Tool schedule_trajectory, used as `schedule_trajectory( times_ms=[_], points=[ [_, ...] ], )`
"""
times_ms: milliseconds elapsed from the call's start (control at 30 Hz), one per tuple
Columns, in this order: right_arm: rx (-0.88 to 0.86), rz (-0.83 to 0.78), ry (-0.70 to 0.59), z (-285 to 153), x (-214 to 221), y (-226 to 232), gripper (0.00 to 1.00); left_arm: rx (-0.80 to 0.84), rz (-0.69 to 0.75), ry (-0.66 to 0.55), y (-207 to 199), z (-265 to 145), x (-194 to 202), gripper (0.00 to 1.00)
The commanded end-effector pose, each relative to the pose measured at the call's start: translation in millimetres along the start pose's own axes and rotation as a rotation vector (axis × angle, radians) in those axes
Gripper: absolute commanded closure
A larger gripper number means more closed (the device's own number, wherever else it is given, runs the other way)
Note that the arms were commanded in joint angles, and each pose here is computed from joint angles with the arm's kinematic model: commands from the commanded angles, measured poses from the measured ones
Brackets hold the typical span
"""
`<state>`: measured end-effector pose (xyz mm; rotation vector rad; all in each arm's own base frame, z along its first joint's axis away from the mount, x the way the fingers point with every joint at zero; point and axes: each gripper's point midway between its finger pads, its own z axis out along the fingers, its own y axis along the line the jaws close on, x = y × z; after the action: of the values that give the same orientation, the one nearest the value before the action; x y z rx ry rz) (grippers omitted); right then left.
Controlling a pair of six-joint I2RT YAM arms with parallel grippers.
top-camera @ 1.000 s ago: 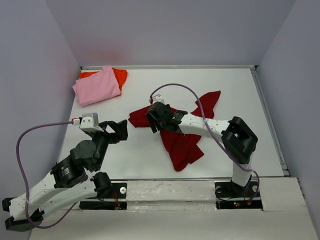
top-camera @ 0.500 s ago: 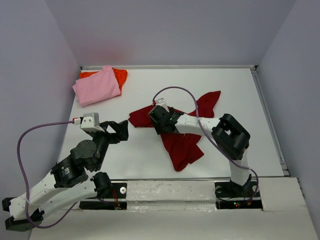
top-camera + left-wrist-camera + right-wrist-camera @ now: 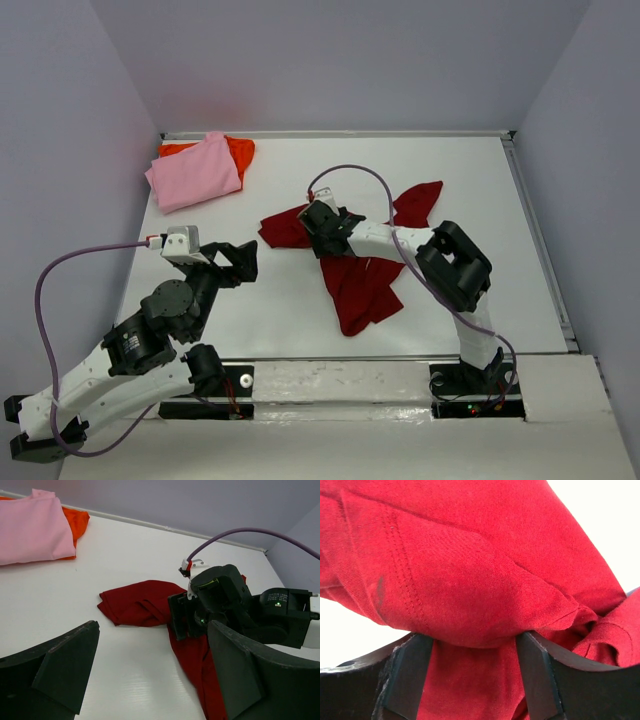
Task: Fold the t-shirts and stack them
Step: Flatten out the crumpled T-shirt at the center of the board.
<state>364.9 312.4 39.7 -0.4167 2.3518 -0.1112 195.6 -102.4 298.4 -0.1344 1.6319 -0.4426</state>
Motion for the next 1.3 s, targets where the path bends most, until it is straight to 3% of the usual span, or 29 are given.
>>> schedule_trajectory(
  times_ms=[0, 200, 900, 1067, 1267],
  points=[
    [-0.017, 0.053, -0.124, -26.2, -53.3, -3.3, 0.26, -0.001, -0.023, -0.028, -3.2, 3.0, -5.8, 0.01],
    [-0.002, 0.042, -0.151, -28.9, -66.7, -5.1, 0.25, 0.001, -0.021, -0.028, -3.2, 2.7, -6.0, 0.01],
    [0.027, 0.017, -0.128, 34.0, -80.3, 9.5, 0.26, 0.011, -0.022, -0.029, -4.2, 2.1, -6.2, 0.01],
    [0.000, 0.028, -0.154, 21.8, -94.1, 10.2, 0.27, 0.011, -0.012, -0.022, -5.5, 3.6, -3.4, 0.01],
    [-0.013, 0.048, -0.216, -22.7, -118.5, -8.3, 0.16, 0.020, 0.032, 0.022, -15.2, 11.9, 10.5, 0.01]
  ],
)
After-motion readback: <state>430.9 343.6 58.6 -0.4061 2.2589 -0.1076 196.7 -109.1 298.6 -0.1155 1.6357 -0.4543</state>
